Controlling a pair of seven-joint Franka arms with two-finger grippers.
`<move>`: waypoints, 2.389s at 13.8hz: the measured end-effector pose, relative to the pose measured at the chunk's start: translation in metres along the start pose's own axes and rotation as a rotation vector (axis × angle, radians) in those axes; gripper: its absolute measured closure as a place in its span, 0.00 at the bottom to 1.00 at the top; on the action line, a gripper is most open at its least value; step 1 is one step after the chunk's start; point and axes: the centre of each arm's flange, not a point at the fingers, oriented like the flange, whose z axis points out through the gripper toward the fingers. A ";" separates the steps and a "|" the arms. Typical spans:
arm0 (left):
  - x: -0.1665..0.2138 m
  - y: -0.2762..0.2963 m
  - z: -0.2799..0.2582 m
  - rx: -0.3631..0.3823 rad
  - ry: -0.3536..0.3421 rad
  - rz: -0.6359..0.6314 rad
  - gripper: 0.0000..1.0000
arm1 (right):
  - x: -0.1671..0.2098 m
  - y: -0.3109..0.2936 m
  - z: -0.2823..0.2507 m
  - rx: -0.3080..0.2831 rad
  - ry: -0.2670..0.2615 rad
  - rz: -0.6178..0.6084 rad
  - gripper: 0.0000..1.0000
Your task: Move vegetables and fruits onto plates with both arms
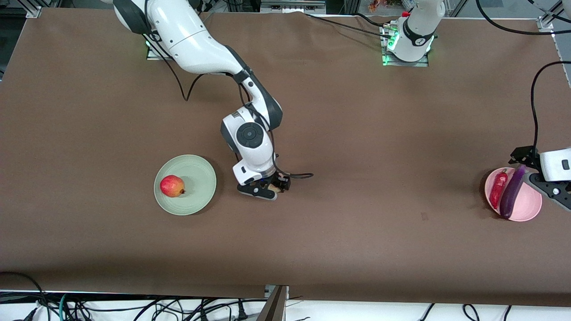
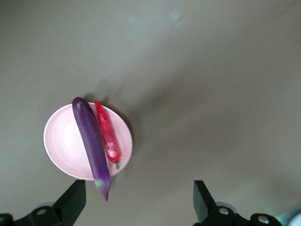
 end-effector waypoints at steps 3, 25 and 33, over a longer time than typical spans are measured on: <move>0.054 0.084 -0.051 0.019 -0.031 -0.102 0.00 | 0.020 0.013 -0.038 -0.054 -0.055 -0.071 0.24; -0.034 0.177 -0.111 0.016 0.280 -0.574 0.00 | 0.115 0.219 -0.086 -0.045 -0.154 -0.362 0.00; -0.037 0.194 -0.118 0.027 0.295 -0.551 0.00 | 0.124 0.235 -0.310 -0.064 -0.263 -0.410 0.00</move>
